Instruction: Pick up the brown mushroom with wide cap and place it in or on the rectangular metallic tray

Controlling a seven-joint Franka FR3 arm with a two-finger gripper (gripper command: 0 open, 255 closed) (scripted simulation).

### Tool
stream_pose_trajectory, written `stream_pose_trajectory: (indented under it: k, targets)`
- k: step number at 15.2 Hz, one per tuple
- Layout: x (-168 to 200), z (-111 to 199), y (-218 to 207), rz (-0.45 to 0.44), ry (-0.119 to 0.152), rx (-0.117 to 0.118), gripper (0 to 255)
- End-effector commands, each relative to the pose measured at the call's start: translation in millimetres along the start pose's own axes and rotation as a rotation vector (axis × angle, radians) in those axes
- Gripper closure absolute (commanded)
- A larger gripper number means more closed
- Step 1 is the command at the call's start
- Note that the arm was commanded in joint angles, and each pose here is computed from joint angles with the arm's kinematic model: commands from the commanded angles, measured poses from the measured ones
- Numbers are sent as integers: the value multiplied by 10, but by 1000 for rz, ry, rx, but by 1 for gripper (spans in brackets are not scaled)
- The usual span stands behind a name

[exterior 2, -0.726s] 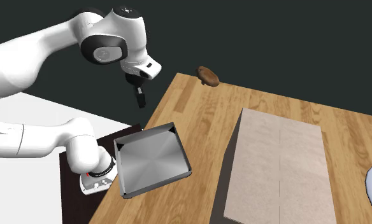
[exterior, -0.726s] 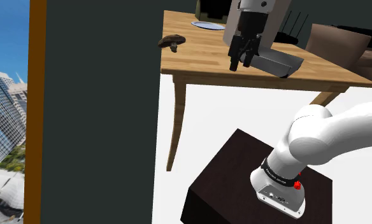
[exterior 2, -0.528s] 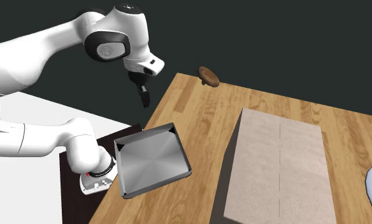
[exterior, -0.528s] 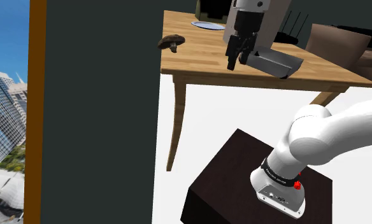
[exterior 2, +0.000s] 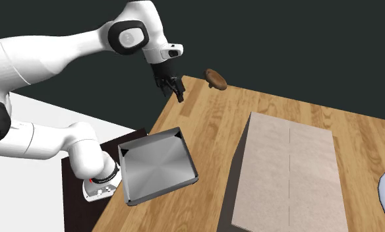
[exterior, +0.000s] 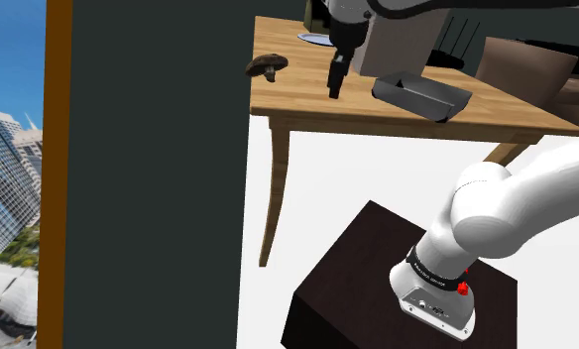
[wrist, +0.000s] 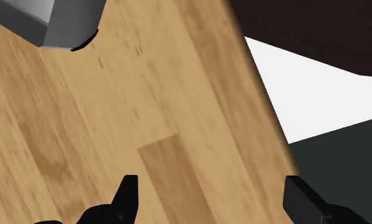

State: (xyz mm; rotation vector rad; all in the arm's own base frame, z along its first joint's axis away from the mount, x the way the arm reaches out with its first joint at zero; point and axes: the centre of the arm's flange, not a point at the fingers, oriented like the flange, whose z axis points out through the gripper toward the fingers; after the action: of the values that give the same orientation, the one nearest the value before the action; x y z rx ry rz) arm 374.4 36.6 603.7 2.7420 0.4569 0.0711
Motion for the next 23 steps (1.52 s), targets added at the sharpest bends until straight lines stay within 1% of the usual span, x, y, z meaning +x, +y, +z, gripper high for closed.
stream_pose_trajectory:
  k: [1, 6, 12, 19, 23]
  targets:
    - [170, -20, -60, -102, 38, -106, 0]
    - [592, -39, -264, -343, 126, -356, 0]
    - [1011, -20, -631, -629, 231, -654, 0]
    - [1155, 267, -448, -629, 231, -654, 0]
    - [1167, 291, -433, -629, 231, -654, 0]
